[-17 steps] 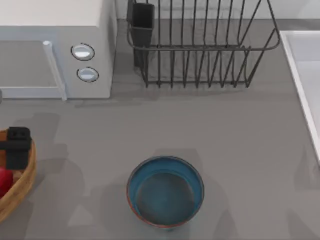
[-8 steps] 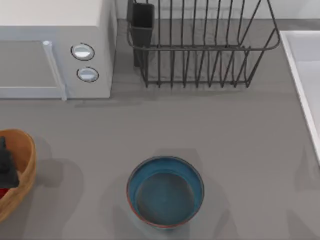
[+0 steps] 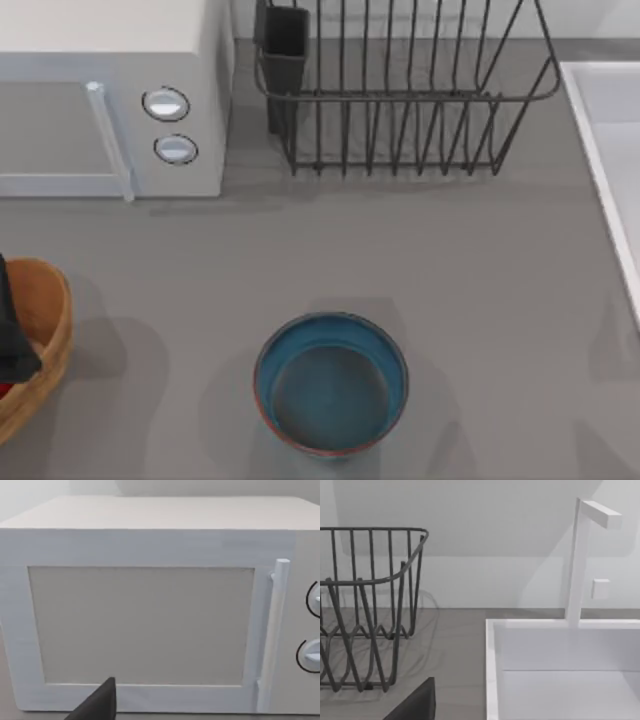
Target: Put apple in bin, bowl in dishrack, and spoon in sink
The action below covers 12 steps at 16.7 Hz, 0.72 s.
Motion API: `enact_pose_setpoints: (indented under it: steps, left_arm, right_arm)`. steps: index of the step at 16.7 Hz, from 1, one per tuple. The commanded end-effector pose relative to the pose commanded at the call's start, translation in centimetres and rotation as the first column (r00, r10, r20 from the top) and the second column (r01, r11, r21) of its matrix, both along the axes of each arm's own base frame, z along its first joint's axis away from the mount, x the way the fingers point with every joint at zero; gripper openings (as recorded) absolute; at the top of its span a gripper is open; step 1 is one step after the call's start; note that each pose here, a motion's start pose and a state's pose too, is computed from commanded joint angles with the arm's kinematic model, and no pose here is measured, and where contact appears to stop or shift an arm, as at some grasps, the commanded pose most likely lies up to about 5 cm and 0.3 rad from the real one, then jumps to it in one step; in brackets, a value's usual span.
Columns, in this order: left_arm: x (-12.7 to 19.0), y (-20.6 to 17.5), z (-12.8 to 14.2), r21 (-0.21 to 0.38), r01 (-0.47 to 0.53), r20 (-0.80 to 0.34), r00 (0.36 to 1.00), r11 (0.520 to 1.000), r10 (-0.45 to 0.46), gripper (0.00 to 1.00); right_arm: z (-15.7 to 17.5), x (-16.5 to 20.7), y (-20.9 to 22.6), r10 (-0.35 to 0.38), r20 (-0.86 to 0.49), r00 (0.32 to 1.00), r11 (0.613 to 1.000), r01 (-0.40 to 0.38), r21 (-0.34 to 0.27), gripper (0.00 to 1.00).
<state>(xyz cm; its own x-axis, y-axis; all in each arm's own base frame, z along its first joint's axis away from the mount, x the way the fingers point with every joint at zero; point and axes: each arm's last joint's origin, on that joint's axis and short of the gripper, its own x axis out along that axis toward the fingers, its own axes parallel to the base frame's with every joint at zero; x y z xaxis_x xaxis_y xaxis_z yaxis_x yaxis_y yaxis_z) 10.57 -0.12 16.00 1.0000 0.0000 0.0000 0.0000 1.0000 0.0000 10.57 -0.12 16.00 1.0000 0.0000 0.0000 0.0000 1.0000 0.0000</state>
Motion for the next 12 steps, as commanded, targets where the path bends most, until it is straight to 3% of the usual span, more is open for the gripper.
enact_pose_setpoints:
  steps: [4,7,12]
  left_arm:
    - [0.0,0.0,0.0,0.000,0.000,0.000,1.000,1.000,0.000,1.00]
    - [0.0,0.0,0.0,0.000,0.000,0.000,1.000,1.000,0.000,1.00]
    - [0.0,0.0,0.0,0.000,0.000,0.000,1.000,1.000,0.000,1.00]
  right_arm:
    - [0.0,0.0,0.0,0.000,0.000,1.000,1.000,0.000,0.000,1.00]
    - [1.1,0.0,0.5,0.033,-0.050,0.998,0.998,-0.031,0.047,1.00]
    - [6.0,1.1,3.3,0.241,-0.292,0.926,0.959,-0.179,0.222,1.00]
